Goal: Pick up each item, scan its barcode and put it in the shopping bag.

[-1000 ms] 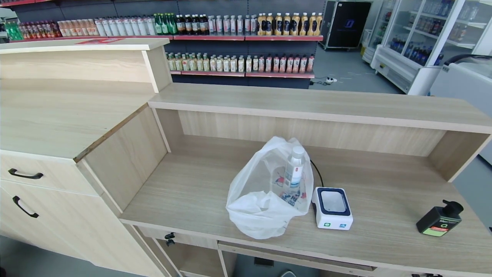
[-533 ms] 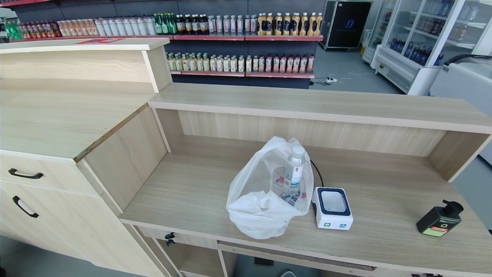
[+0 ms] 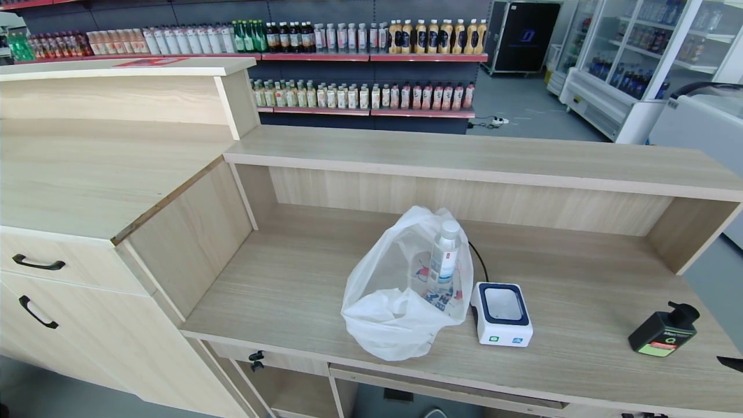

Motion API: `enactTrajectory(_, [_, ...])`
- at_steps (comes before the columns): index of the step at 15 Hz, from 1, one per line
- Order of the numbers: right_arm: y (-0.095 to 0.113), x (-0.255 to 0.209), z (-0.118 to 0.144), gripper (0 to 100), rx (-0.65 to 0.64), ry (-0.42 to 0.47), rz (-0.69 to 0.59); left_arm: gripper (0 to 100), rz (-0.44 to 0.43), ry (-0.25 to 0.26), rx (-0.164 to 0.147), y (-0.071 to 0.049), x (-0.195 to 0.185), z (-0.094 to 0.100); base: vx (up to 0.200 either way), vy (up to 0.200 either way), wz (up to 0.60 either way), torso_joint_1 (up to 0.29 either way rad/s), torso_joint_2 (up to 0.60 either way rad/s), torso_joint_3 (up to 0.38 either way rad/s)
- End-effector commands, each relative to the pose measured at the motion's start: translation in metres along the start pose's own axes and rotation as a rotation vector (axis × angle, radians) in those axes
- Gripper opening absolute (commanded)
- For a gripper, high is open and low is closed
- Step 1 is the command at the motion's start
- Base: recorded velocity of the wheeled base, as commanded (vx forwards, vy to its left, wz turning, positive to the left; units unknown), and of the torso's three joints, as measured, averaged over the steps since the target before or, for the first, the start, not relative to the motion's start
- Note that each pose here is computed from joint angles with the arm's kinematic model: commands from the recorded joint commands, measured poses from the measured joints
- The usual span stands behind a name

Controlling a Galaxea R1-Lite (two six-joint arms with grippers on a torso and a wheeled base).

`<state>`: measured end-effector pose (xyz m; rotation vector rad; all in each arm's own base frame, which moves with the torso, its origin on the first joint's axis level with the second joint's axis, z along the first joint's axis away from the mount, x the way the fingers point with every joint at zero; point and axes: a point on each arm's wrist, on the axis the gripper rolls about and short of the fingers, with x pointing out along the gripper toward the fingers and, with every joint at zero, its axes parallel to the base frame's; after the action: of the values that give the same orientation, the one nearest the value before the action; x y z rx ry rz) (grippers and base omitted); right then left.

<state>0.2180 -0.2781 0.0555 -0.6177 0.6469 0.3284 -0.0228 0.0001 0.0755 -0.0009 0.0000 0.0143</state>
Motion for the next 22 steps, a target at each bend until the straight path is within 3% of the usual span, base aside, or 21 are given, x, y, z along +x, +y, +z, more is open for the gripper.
enactTrajectory(1, [0.003, 0.018, 0.007, 100, -0.022, -0.021, 0.043, 0, 0.001, 0.0, -0.001, 0.0, 0.0, 0.0, 0.0, 0.0, 0.0, 0.0, 0.0, 0.0])
enactTrajectory(6, [0.009, 0.034, 0.019, 100, -0.099, -0.044, 0.091, 0, 0.001, 0.0, -0.001, 0.0, 0.0, 0.0, 0.0, 0.0, 0.0, 0.0, 0.0, 0.0])
enactTrajectory(13, [0.014, 0.048, 0.017, 100, -0.155, -0.054, 0.127, 0, 0.001, 0.0, -0.001, 0.0, 0.0, 0.0, 0.0, 0.0, 0.0, 0.0, 0.0, 0.0])
enactTrajectory(14, [0.015, 0.051, 0.02, 0, -0.158, -0.06, 0.137, 0, 0.001, 0.0, -0.001, 0.0, 0.0, 0.0, 0.0, 0.0, 0.0, 0.0, 0.0, 0.0])
enactTrajectory(22, [0.02, 0.066, 0.03, 0, -0.19, -0.081, 0.17, 0, 0.001, 0.0, 0.001, 0.0, 0.0, 0.0, 0.0, 0.0, 0.0, 0.0, 0.0, 0.0])
